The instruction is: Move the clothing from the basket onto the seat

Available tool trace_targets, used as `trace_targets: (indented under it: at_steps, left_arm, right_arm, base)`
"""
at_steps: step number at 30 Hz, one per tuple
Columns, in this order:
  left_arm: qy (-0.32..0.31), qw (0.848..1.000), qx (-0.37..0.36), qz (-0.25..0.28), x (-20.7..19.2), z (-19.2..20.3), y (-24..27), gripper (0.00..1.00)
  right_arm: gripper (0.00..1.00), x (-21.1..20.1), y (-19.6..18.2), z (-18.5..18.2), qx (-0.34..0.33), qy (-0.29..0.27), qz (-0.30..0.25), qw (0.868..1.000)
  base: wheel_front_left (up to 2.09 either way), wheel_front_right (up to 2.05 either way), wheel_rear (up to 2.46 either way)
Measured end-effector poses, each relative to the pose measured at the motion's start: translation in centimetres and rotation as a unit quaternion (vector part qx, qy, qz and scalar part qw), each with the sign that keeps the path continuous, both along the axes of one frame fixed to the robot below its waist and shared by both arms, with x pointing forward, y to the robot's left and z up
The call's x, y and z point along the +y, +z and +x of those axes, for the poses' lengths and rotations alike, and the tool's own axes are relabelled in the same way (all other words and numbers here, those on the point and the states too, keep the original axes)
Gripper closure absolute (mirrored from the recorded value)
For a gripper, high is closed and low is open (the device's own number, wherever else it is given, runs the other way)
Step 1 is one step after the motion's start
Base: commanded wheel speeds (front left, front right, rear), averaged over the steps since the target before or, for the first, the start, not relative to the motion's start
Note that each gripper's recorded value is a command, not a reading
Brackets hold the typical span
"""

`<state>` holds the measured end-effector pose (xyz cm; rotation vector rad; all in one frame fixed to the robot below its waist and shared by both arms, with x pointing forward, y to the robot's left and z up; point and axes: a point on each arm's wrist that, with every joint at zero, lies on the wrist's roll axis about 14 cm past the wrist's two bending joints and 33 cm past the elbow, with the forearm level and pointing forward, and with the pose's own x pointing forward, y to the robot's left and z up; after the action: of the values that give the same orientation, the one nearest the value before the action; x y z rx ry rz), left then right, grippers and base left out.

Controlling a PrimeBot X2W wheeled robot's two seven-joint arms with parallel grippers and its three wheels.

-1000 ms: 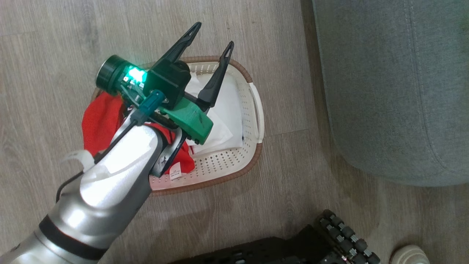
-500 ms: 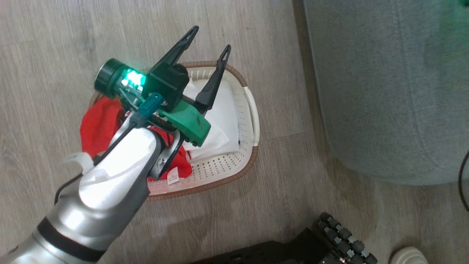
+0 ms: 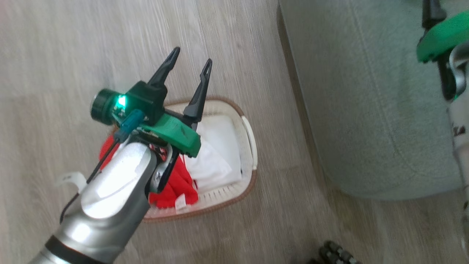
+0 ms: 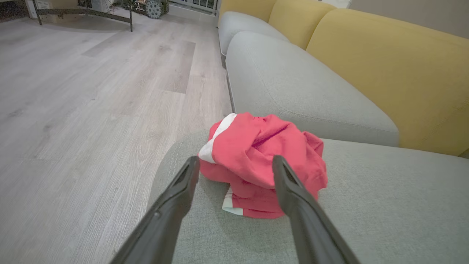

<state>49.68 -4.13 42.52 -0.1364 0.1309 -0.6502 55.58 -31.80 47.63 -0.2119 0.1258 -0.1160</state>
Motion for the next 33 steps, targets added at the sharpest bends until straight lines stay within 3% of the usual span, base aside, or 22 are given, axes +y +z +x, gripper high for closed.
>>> trace_targets:
  at_steps: [7,15,25,33]
  left_arm:
    - [0.054,0.998,-0.018,-0.014,2.4,-1.8,3.8,0.0]
    - [0.146,0.989,-0.032,-0.01,8.3,-5.4,6.6,0.0]
    - [0.268,0.962,-0.047,-0.001,16.5,-11.3,7.4,0.0]
    - [0.321,0.946,-0.037,0.007,19.9,-15.2,6.3,0.0]
  right_arm:
    - [0.0,3.4,3.5,-2.8,-0.037,0.039,0.023,0.998]
    - [0.0,9.1,7.4,-5.9,-0.09,0.097,0.059,0.989]
    - [0.0,16.5,6.2,-11.8,-0.105,0.148,0.135,0.974]
    - [0.0,15.9,5.8,-15.0,-0.123,0.127,0.138,0.975]
  base:
    - [0.0,0.0,0.0]
    - [0.0,0.0,0.0]
    - [0.0,0.0,0.0]
    - [0.0,0.0,0.0]
